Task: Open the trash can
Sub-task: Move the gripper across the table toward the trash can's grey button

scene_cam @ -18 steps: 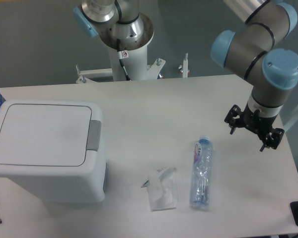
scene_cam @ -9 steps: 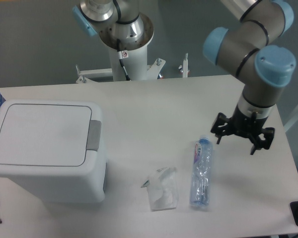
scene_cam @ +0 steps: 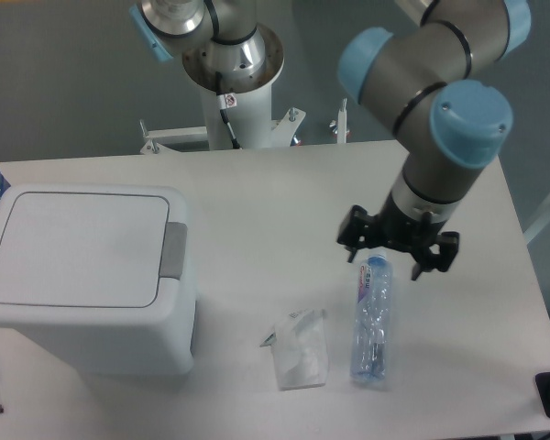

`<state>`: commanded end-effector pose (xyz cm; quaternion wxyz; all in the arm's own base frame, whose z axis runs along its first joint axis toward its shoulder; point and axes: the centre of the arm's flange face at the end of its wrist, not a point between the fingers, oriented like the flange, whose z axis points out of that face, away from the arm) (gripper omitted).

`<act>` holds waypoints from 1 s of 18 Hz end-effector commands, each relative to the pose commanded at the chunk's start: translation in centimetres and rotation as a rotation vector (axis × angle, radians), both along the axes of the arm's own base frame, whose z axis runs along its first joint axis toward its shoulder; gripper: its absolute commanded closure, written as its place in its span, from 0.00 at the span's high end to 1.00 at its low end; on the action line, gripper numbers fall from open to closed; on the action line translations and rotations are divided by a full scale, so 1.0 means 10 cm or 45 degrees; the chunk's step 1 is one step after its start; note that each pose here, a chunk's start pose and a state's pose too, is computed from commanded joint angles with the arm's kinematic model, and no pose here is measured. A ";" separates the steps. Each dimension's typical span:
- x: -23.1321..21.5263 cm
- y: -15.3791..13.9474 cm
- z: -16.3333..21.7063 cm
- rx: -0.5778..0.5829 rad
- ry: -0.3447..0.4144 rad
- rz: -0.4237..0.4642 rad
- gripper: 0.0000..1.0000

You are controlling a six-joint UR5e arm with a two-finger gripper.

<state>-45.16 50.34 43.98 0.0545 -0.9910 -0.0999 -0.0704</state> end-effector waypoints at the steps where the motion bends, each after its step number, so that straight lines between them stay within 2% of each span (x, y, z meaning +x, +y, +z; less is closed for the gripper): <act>1: 0.08 0.05 0.04 0.011 -0.023 0.014 1.00; 6: 0.34 0.25 0.26 0.058 -0.101 0.098 1.00; 9: 0.52 0.35 0.32 0.071 -0.150 0.094 1.00; 18: 1.01 0.60 0.53 0.120 -0.201 0.120 1.00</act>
